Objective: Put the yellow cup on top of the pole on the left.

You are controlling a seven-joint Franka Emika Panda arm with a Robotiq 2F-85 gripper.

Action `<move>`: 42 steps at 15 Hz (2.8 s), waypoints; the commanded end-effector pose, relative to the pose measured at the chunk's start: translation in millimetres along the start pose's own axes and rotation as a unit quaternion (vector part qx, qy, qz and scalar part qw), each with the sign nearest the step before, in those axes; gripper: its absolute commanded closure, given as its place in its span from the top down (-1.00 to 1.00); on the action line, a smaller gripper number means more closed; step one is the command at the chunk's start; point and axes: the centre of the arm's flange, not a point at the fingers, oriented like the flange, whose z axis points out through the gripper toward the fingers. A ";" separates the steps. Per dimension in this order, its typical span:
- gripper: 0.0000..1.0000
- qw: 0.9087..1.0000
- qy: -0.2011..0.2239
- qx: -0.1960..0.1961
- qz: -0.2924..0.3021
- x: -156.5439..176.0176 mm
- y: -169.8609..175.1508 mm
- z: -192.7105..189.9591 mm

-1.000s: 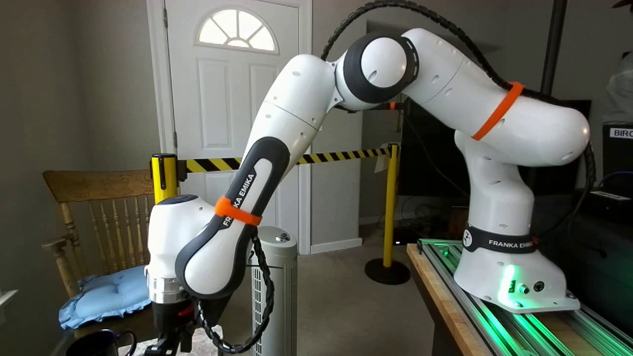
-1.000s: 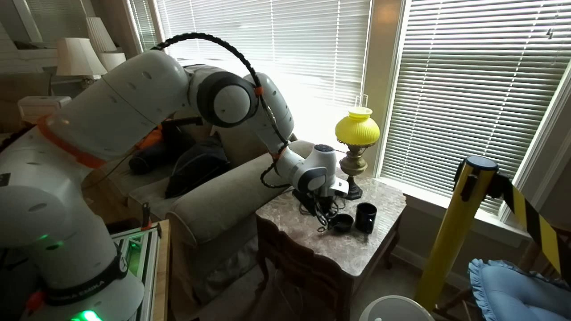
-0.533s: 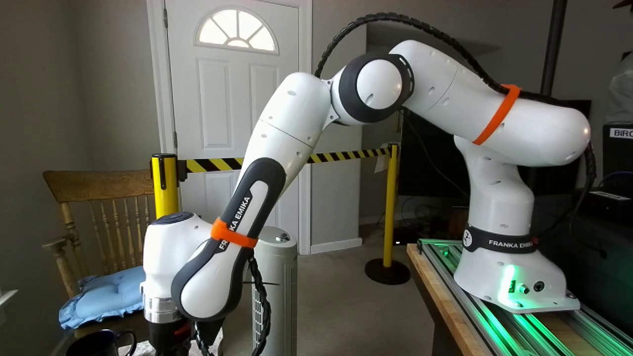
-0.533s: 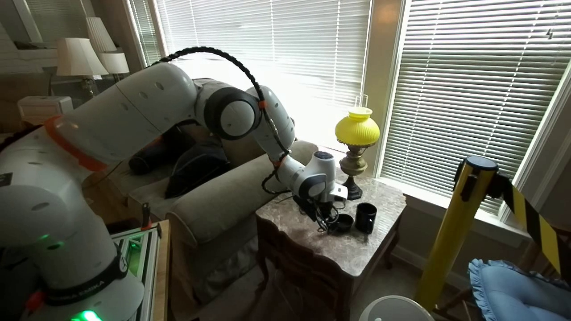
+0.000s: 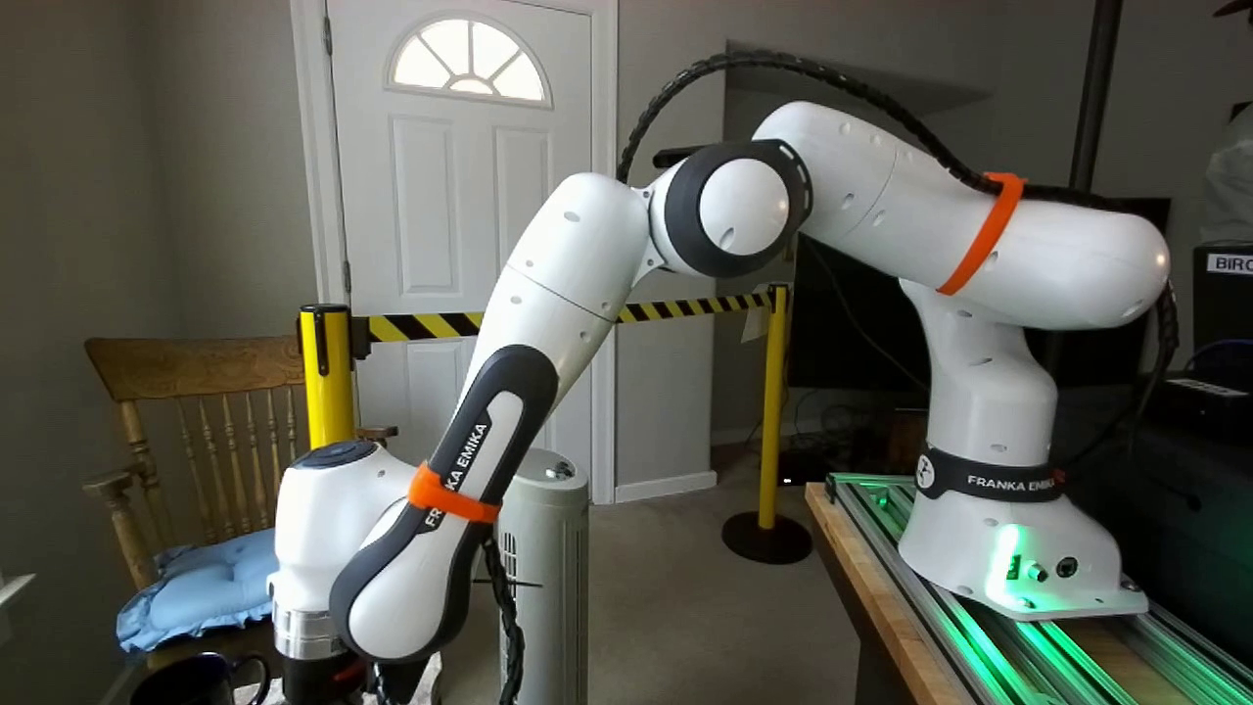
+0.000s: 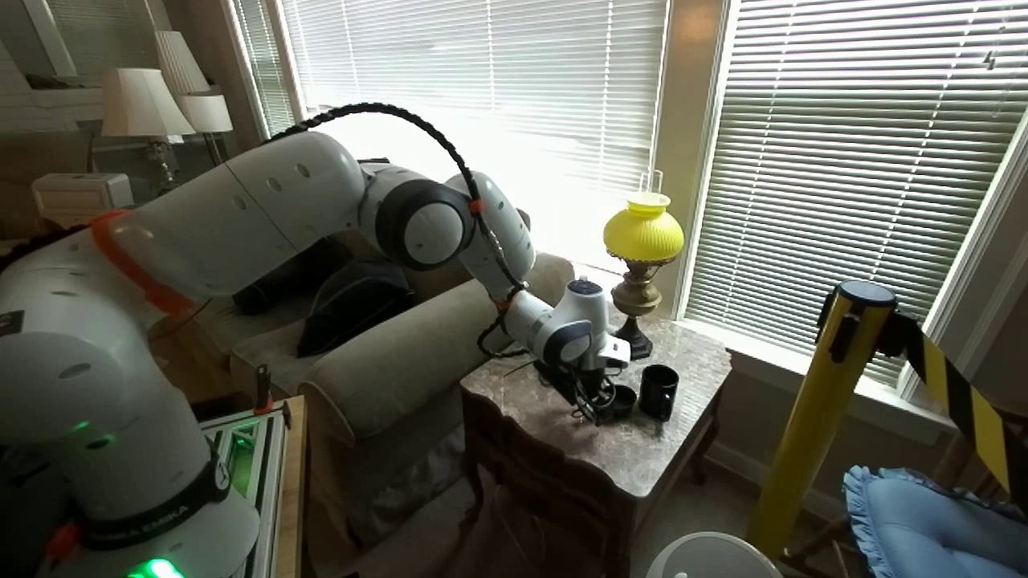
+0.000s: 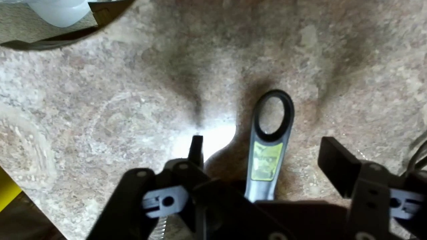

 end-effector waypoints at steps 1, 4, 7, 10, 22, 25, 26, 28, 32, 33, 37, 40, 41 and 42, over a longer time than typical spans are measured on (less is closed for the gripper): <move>0.13 1.000 0.022 -0.005 -0.004 8.9 -8.7 9.5; -0.33 0.999 0.033 -0.002 -0.007 12.3 -14.5 1.9; -0.78 0.999 0.043 -0.008 -0.008 16.3 -17.8 -7.5; -0.88 0.999 0.041 -0.009 -0.006 18.7 -17.5 -15.8; -0.88 1.000 -0.024 -0.012 0.006 11.5 -21.0 -94.2; -0.88 0.999 -0.033 -0.011 0.012 10.2 -18.1 -112.5; -0.88 0.999 -0.035 -0.010 0.013 9.4 -16.8 -118.4; -0.88 0.999 -0.036 -0.006 0.013 8.6 -13.9 -128.7; -0.88 0.999 -0.031 -0.004 0.020 6.7 -8.2 -147.2; -0.88 0.999 -0.029 -0.002 0.027 6.9 -5.8 -151.7; -0.88 0.998 -0.023 0.011 0.061 11.1 17.8 -182.1; -0.88 0.995 -0.020 0.010 0.096 19.5 48.2 -217.5; -0.88 0.994 -0.021 0.011 0.105 22.4 56.9 -231.9; -0.88 0.993 -0.014 0.010 0.116 27.2 67.3 -246.6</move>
